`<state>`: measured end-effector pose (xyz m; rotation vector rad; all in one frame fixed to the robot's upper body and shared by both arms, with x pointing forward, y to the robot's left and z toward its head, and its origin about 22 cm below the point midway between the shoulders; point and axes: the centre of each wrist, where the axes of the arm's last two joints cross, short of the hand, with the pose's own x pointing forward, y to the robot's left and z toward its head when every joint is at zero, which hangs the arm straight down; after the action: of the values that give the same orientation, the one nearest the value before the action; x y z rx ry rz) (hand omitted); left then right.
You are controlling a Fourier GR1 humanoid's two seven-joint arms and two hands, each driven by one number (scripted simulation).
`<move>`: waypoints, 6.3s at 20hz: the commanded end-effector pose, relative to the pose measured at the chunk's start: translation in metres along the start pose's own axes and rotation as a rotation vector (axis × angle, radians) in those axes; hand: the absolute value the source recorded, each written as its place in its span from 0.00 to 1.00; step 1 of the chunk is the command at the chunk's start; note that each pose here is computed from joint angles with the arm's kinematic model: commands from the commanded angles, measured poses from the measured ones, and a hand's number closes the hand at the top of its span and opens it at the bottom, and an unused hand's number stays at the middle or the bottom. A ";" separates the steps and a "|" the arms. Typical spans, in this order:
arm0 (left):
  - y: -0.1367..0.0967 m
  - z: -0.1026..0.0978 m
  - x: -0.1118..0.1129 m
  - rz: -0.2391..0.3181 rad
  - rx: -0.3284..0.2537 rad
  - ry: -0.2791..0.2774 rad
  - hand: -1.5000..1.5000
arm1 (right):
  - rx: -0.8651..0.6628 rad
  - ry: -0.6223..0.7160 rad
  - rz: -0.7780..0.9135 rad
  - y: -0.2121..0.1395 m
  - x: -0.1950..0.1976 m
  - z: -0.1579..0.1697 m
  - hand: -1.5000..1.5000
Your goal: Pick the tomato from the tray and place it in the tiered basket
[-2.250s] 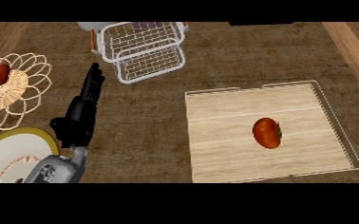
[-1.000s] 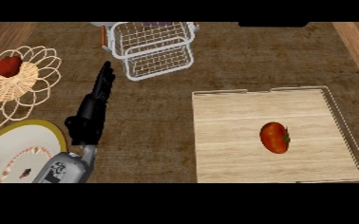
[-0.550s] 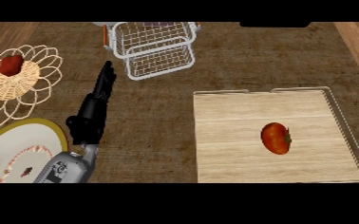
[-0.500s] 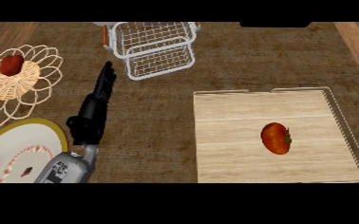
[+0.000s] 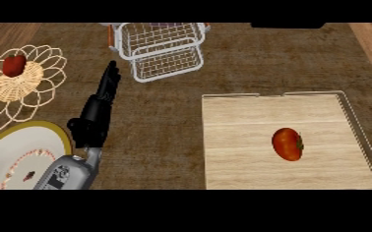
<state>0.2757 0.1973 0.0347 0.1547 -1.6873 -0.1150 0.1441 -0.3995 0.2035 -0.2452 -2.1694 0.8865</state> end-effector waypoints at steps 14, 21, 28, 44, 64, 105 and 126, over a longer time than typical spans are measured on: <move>-0.021 0.005 0.001 -0.004 -0.019 -0.004 0.50 | 0.171 -0.041 -0.067 0.030 -0.049 -0.015 0.00; -0.003 -0.002 0.003 -0.018 0.000 0.005 0.50 | 0.192 -0.095 -0.049 0.066 -0.077 -0.008 0.00; -0.002 -0.015 0.006 -0.004 0.007 0.017 0.50 | 0.274 -0.114 -0.008 0.109 -0.128 0.012 0.00; 0.010 -0.001 -0.001 -0.017 0.021 0.015 0.50 | 0.324 -0.139 0.011 0.167 -0.190 -0.016 0.00; 0.009 0.015 -0.015 -0.022 0.014 0.015 0.50 | 0.222 -0.130 -0.073 0.198 -0.192 -0.012 1.00; -0.021 -0.001 -0.003 -0.013 -0.049 0.026 0.50 | 0.070 0.724 0.903 0.258 0.076 -0.296 1.00; -0.011 -0.020 0.009 -0.009 -0.027 -0.013 0.50 | -0.040 0.846 0.737 0.251 0.108 -0.435 1.00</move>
<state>0.2867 0.1809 0.0355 0.1302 -1.6825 -0.1645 0.3391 0.0480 0.2989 -1.1947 -1.3804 0.9781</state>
